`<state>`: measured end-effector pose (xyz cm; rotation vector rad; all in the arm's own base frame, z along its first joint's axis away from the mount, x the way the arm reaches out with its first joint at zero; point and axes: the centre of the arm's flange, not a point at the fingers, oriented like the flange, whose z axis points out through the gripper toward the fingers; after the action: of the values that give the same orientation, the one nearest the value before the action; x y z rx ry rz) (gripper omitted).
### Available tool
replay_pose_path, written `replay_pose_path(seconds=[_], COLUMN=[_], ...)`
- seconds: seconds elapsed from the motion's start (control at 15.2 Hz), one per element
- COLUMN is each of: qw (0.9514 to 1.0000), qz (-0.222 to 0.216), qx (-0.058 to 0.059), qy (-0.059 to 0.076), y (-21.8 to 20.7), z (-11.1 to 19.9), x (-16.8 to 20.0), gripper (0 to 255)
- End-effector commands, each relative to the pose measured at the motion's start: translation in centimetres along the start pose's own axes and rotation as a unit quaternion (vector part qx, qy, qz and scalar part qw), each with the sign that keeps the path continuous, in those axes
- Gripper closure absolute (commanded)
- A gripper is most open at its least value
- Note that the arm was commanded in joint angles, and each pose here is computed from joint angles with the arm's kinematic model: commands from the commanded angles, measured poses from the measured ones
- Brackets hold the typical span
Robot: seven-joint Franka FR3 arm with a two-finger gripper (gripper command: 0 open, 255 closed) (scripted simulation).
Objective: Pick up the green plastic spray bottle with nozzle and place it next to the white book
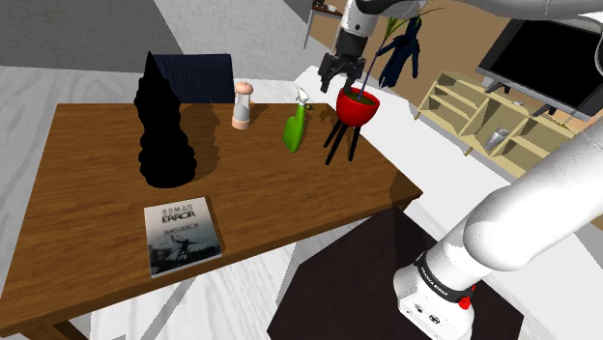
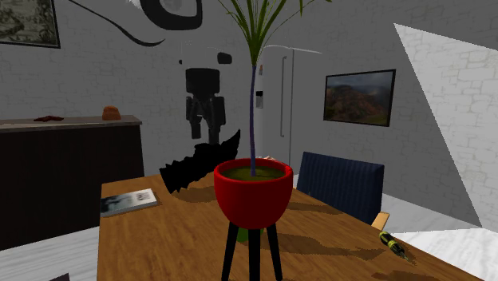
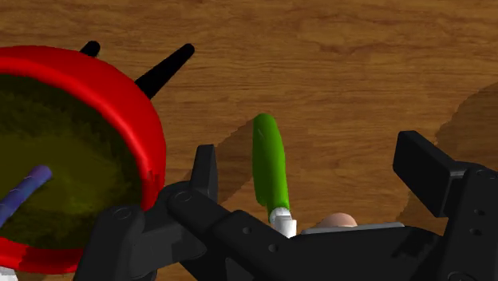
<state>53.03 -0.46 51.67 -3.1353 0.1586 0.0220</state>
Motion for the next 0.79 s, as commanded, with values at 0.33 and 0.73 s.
replay_pose_path(seconds=[0.33, 0.73], qw=[0.9995, 0.9988], qz=[0.031, 0.048], qx=[0.002, 0.003], qy=[-0.004, -0.006], y=[-0.2, -0.2], z=[3.4, 6.2], x=[8.6, 13.5], gripper=[0, 0])
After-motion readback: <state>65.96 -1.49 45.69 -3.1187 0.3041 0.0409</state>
